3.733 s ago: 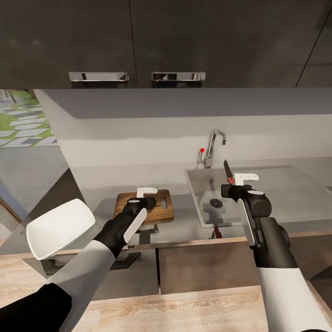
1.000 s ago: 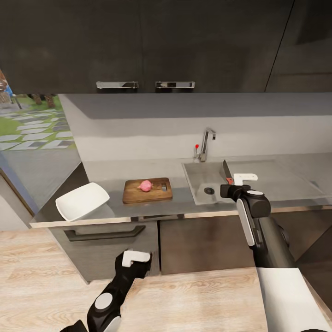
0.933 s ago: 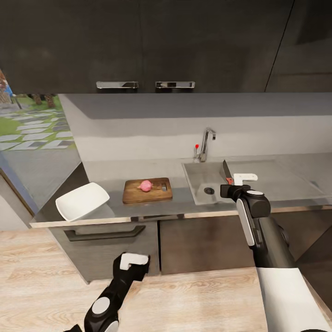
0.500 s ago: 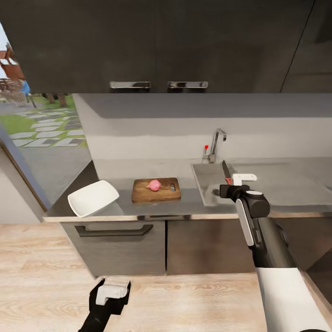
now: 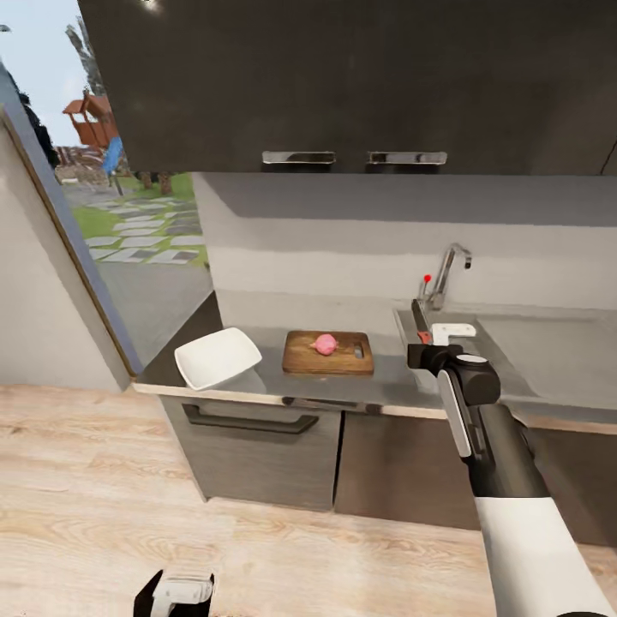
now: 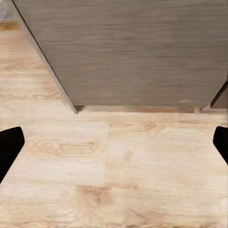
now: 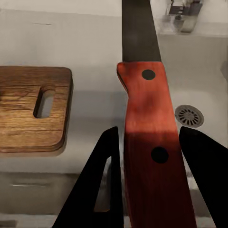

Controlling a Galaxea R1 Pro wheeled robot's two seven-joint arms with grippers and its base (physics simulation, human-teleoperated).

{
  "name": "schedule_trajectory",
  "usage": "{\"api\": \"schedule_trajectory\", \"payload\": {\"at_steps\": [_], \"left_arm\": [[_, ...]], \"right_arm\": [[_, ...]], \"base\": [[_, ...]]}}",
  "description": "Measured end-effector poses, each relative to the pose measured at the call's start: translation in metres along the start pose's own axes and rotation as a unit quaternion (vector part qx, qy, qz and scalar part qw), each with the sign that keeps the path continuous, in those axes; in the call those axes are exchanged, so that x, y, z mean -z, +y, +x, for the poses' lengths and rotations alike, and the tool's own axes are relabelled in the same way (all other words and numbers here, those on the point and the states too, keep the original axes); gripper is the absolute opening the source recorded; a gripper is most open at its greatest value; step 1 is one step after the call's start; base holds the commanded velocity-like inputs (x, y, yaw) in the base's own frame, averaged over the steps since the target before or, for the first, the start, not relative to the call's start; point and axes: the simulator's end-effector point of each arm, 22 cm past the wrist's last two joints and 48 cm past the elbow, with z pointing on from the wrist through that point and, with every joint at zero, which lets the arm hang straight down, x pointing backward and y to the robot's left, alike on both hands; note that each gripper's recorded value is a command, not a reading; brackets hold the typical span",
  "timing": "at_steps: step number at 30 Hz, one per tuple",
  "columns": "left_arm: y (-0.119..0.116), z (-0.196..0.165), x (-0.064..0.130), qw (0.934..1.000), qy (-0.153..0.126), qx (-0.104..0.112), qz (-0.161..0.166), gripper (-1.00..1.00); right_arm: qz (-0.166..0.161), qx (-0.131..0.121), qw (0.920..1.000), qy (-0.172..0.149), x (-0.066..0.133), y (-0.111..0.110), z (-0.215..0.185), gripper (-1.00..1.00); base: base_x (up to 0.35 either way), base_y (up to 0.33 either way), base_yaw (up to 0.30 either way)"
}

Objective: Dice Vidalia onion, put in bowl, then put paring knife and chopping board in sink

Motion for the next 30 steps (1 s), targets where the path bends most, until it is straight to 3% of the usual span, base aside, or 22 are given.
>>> {"api": "schedule_trajectory", "payload": {"at_steps": [2, 5, 10, 15, 30], "left_arm": [[0.006, 0.004, -0.001, 1.0, 0.002, 0.0, -0.006, 1.0], [0.025, 0.002, -0.005, 0.9993, -0.027, 0.018, -0.021, 1.0], [0.028, 0.01, -0.004, 0.997, -0.071, 0.031, 0.009, 1.0], [0.026, 0.023, -0.003, 0.9972, -0.066, 0.024, 0.027, 1.0], [0.032, 0.046, -0.002, 0.9987, -0.044, 0.016, 0.02, 1.0]], "right_arm": [[0.0, 0.0, 1.0, -0.001, 0.0, 0.0, 0.0, -1.0], [0.0, 0.0, 1.0, -0.001, 0.0, 0.0, -0.001, -1.0], [0.0, 0.0, 1.0, -0.001, 0.0, -0.001, -0.001, -1.0], [0.002, 0.001, 1.0, -0.002, 0.0, -0.002, -0.001, -1.0], [0.009, 0.006, 0.9999, -0.003, 0.0, -0.007, -0.001, -1.0]], "base": [[0.0, 0.0, 0.282], [0.0, 0.0, 0.281], [0.0, 0.0, 0.259], [0.0, 0.0, 0.118], [0.0, 0.0, 0.004]]}}
